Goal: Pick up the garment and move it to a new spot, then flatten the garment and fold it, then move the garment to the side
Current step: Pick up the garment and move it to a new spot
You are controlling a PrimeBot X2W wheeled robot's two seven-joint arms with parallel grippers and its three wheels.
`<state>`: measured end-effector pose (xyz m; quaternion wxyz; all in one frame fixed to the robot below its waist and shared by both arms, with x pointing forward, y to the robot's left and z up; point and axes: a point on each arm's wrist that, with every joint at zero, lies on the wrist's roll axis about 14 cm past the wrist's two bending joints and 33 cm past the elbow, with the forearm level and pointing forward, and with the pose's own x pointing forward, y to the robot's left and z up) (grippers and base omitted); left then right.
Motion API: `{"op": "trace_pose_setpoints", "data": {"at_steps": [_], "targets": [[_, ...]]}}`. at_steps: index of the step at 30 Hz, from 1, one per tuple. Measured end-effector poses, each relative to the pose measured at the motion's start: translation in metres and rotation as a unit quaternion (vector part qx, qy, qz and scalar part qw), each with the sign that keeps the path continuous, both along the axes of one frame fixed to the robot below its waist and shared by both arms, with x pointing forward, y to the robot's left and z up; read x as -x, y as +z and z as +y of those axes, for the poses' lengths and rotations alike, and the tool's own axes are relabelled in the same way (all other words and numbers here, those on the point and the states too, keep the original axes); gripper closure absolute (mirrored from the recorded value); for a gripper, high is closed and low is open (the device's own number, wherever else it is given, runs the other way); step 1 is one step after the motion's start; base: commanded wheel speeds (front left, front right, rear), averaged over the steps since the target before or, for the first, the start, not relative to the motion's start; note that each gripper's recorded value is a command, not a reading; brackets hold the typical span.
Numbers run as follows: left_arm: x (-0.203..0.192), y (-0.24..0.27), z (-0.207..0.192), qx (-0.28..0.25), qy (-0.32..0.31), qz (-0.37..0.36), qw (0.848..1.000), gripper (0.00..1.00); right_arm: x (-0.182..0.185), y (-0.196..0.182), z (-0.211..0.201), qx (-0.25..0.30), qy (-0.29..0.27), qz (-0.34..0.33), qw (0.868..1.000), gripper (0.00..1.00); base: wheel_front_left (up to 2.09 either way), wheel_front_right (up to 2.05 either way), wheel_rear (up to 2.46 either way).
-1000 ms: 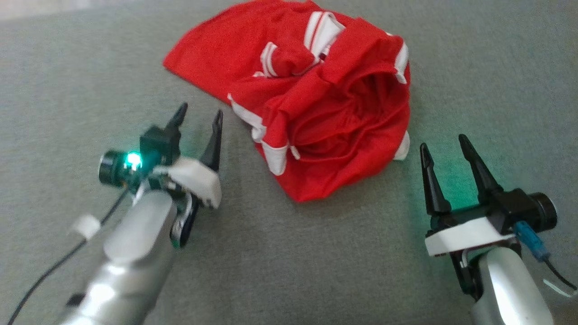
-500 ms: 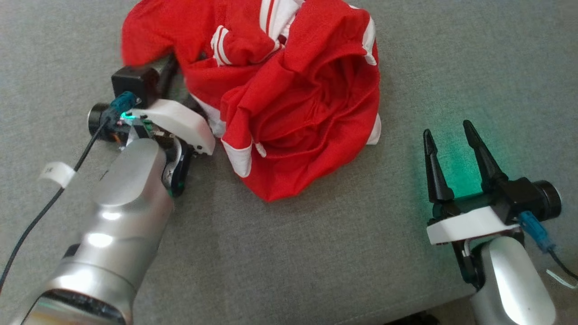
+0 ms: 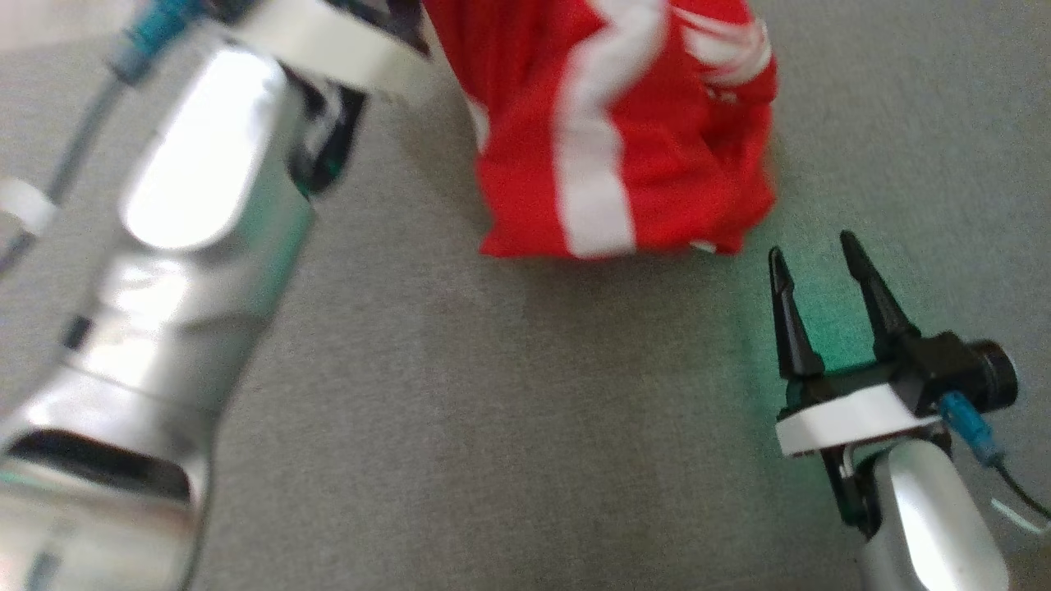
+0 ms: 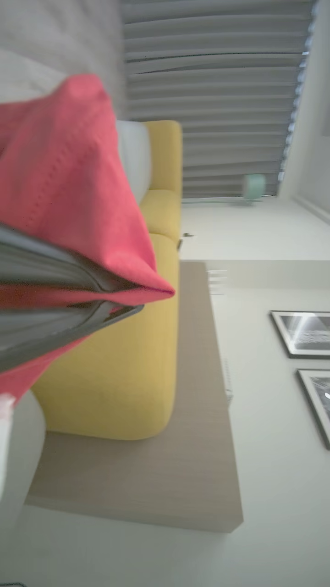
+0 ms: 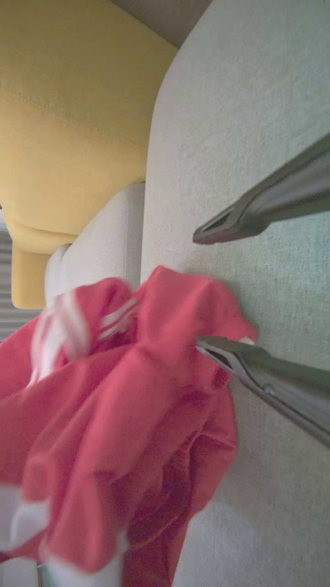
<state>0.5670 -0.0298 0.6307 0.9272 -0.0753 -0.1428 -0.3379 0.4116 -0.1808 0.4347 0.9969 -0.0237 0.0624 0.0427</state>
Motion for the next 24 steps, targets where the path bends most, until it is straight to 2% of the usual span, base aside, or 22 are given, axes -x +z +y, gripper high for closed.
{"op": "trace_pose_setpoints", "data": {"at_steps": [4,10,18,24], "targets": [[0.007,0.081,0.027,-0.012,0.026,-0.099,0.995,1.00,0.010,0.003,0.013,-0.007,0.016,-0.001,1.000,0.00,0.00,0.00,0.00],[0.022,0.155,0.086,-0.046,0.102,-0.170,0.979,1.00,0.021,0.002,0.034,-0.015,0.045,0.002,0.999,0.00,0.00,0.00,0.00],[0.050,0.190,0.218,-0.099,0.262,-0.191,0.941,1.00,0.017,0.006,0.075,-0.008,0.108,-0.005,0.994,0.00,0.00,0.00,0.00],[0.079,0.161,0.310,-0.147,0.360,-0.146,0.910,1.00,0.009,0.007,0.110,-0.003,0.161,-0.010,0.987,0.00,0.00,0.00,0.00]]}}
